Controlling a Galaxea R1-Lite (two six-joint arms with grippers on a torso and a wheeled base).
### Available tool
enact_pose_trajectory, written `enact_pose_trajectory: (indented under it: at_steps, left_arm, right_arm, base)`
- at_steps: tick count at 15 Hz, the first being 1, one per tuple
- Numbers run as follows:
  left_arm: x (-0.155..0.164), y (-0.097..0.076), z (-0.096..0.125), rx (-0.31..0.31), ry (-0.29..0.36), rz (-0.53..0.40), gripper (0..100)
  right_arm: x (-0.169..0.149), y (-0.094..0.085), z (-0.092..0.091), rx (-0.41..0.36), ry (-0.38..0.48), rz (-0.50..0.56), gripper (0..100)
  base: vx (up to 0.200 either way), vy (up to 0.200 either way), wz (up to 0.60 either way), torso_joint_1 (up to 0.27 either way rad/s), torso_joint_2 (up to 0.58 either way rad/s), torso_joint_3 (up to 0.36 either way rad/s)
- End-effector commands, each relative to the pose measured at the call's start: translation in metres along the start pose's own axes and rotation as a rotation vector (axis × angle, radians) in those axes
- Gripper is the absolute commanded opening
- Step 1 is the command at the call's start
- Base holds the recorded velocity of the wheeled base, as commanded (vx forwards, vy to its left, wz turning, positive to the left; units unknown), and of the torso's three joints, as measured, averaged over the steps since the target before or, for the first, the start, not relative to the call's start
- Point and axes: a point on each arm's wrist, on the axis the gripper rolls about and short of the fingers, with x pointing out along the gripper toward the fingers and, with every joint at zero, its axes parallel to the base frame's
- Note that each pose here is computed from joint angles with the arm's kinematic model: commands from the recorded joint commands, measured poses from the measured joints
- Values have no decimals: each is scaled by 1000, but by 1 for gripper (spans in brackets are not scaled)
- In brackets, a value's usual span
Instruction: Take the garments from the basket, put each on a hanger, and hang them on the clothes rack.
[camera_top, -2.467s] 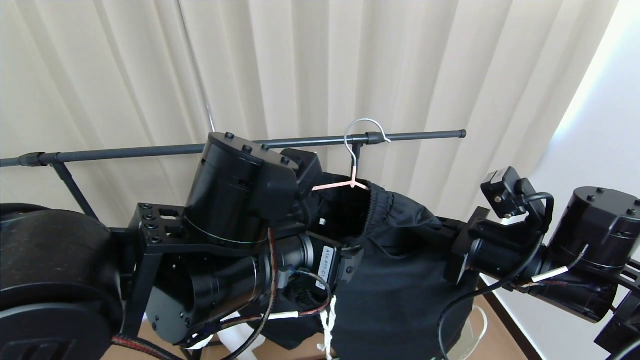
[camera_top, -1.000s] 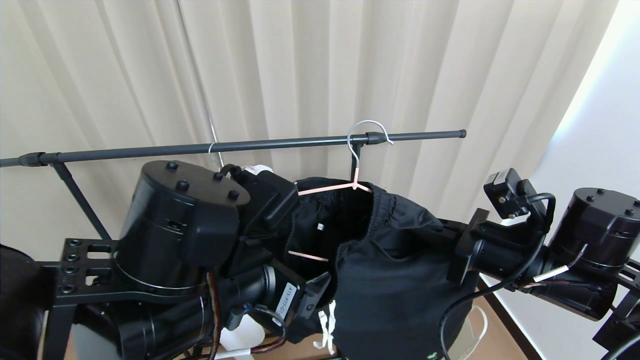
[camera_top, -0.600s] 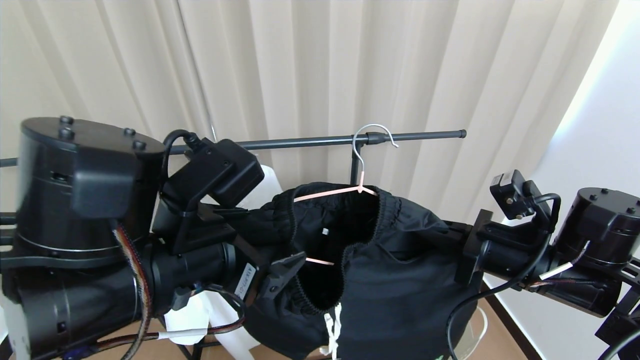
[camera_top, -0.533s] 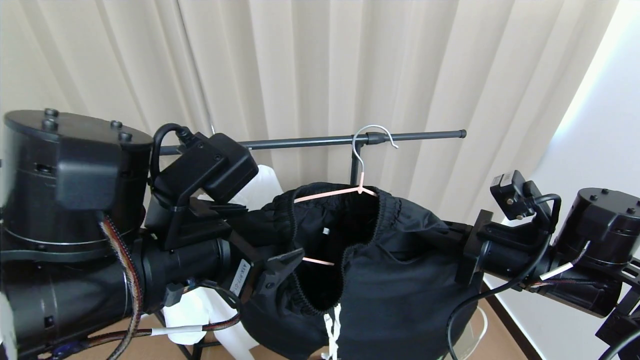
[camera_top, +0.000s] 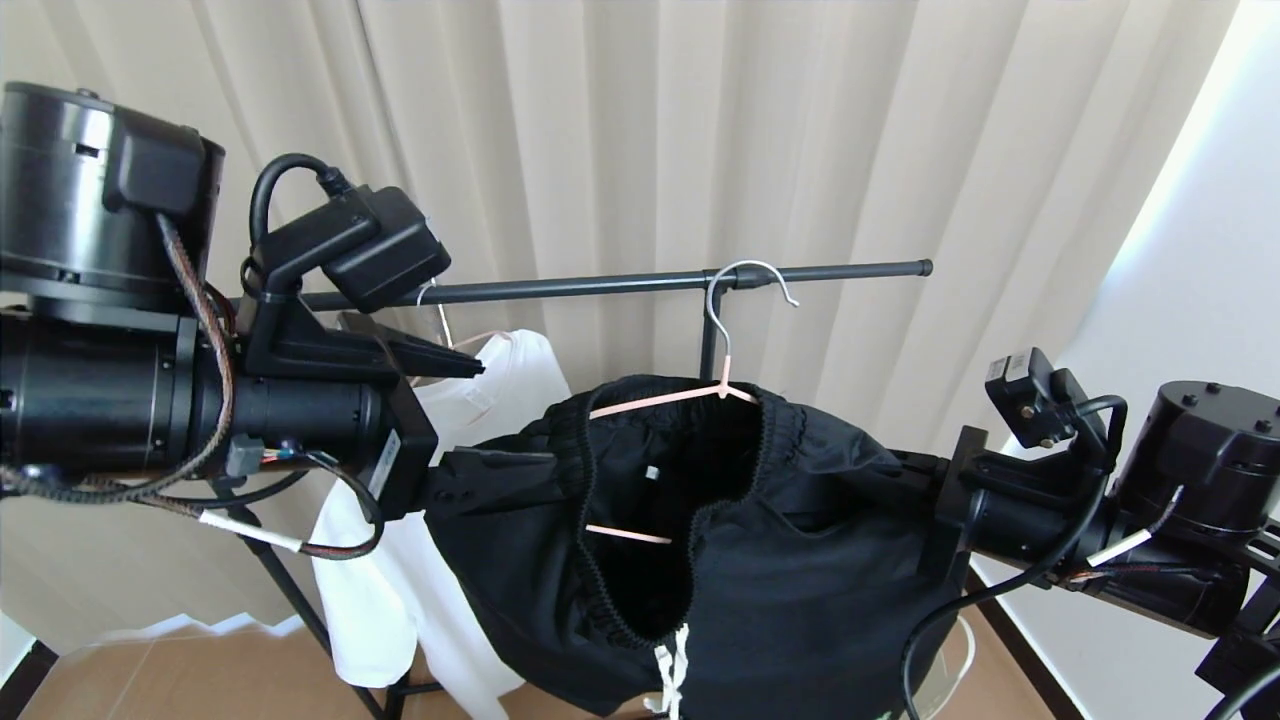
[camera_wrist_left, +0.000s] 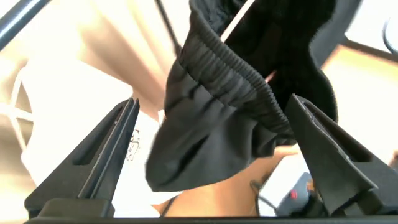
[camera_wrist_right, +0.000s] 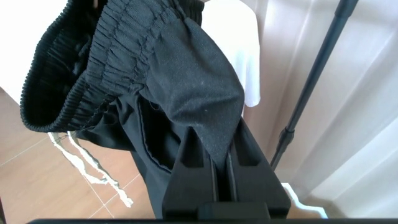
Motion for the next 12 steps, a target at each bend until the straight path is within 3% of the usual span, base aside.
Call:
enact_pose_trajectory:
  at_steps: [1, 2, 4, 8, 12]
  left_arm:
    - [15, 31, 2, 18, 25, -51, 100]
    - [22, 44, 3, 63, 24, -131, 100]
    - [32, 54, 2, 130, 34, -229, 100]
    - [48, 64, -6, 300, 88, -376, 100]
    - [66, 58, -9, 308, 101, -420, 100]
  right_arm:
    - [0, 0, 0, 0, 1, 5, 0]
    - [-1, 0, -1, 1, 2, 7, 0]
    - [-1, 0, 0, 0, 1, 7, 0]
    - [-1, 1, -1, 0, 3, 10, 0]
    - [-2, 1, 0, -1, 1, 10, 0]
  base:
    - [0, 0, 0, 0, 0, 0]
    - [0, 0, 0, 0, 0, 0]
    - [0, 0, 0, 0, 0, 0]
    - [0, 0, 0, 0, 0, 0]
    - [0, 0, 0, 0, 0, 0]
